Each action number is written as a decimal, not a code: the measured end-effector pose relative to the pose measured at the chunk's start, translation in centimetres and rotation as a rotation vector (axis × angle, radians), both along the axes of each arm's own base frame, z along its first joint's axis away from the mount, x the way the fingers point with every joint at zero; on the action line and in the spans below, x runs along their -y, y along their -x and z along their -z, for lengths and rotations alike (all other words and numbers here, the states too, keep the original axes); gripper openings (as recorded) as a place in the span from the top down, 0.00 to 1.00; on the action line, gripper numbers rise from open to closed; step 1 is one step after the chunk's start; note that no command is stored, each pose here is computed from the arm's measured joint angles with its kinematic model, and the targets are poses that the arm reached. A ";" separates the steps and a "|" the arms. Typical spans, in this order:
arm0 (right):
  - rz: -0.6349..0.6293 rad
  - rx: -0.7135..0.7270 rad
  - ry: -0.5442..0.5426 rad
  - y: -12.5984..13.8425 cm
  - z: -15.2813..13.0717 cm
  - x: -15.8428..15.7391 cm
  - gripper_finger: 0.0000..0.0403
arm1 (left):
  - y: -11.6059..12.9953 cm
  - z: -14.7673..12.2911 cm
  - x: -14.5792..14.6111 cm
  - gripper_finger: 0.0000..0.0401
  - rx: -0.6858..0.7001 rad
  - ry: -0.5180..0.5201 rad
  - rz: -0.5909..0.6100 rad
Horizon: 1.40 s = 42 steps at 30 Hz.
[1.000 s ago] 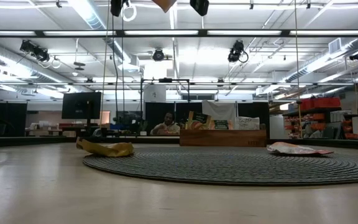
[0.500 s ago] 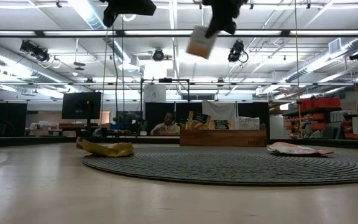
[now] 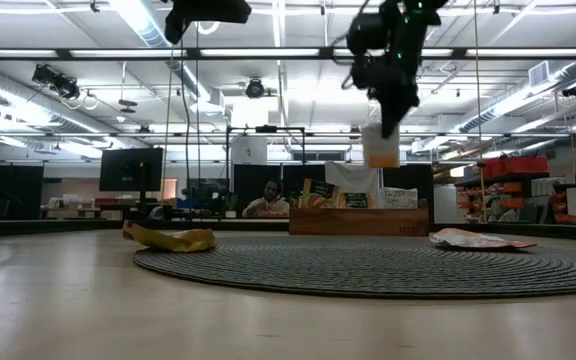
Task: Pick & Place Tea
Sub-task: Put the white tea bag into the right section of the wooden organizer
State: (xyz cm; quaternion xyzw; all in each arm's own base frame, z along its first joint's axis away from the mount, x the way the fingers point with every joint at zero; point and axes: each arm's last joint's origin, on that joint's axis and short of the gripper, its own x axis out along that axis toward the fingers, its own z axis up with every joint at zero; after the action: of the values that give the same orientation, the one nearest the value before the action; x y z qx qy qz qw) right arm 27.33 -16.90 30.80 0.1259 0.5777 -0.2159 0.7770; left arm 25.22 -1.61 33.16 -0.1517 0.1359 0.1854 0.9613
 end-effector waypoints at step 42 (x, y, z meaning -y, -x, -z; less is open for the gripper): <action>0.027 -0.033 -0.043 3.9 11.0 3.2 0.98 | -0.1 -0.2 0.0 0.84 0.048 0.077 -0.013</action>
State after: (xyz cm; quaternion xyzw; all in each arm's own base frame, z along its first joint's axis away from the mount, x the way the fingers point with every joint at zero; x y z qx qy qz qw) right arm 23.39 -20.06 19.75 0.1469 0.5931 -0.2159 0.7616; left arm 25.31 -1.64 33.38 -0.1938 0.1186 0.1824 0.9566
